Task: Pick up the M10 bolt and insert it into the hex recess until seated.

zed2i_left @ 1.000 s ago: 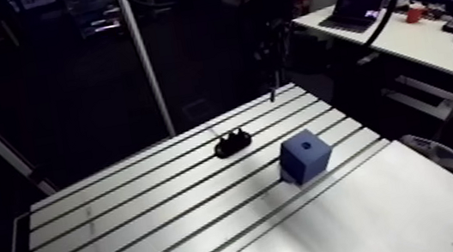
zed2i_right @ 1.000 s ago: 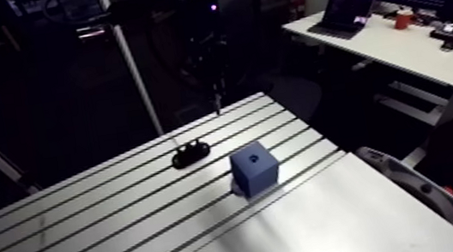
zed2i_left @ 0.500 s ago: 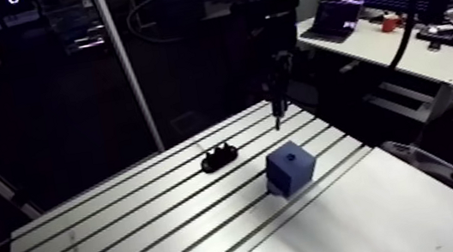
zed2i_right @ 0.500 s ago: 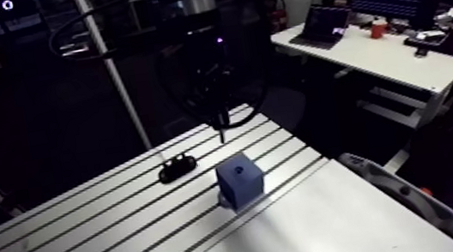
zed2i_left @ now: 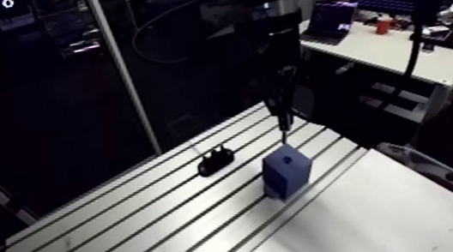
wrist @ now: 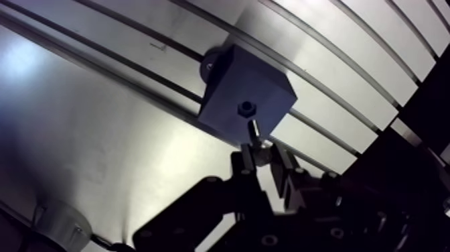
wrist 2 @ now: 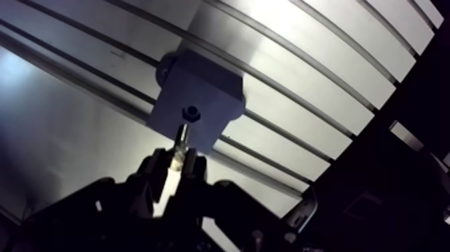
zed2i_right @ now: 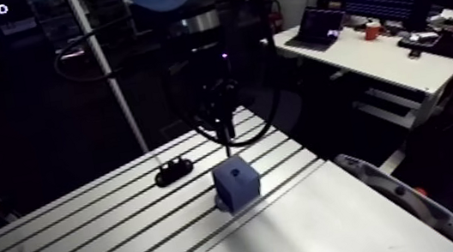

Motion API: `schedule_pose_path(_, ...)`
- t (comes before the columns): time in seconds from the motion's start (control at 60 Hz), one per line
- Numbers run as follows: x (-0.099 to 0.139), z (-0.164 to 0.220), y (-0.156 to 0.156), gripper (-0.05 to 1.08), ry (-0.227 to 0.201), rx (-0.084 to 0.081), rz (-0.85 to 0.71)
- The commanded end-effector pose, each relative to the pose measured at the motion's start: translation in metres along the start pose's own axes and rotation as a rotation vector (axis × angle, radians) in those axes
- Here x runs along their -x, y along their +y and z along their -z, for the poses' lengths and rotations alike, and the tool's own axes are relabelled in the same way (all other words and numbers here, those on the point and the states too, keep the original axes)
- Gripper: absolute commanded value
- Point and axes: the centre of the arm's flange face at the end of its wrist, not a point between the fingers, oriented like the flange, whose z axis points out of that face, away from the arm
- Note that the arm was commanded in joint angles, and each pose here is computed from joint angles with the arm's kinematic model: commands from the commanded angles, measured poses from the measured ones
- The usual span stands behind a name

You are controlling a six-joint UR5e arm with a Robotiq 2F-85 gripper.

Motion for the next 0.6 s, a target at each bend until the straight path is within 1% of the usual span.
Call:
schedule_pose_path(0.017,0.0045,-0.0068,-0.0071,0.77,-0.014,-0.006,-0.006)
schedule_pose_path(0.15,0.0063,-0.0092,-0.0077,0.77,-0.016,-0.011,-0.007)
schedule_pose_path(0.167,0.0066,-0.0111,-0.0085,0.77,-0.019,-0.014,-0.005)
schedule_pose_path(0.217,0.0068,-0.0118,-0.0092,0.77,-0.018,-0.014,-0.006)
schedule_pose_path(0.233,0.007,-0.0101,-0.0092,0.77,-0.014,-0.007,-0.006)
schedule_pose_path(0.35,0.0068,-0.0116,-0.0109,0.77,-0.009,0.002,-0.006)
schedule_pose_path(0.383,0.0064,-0.0096,-0.011,0.77,-0.002,0.015,-0.008)
schedule_pose_path(0.55,0.0058,-0.012,-0.0109,0.77,0.002,0.023,-0.009)
schedule_pose_path(0.6,0.0056,-0.0127,-0.0107,0.77,0.001,0.022,-0.007)
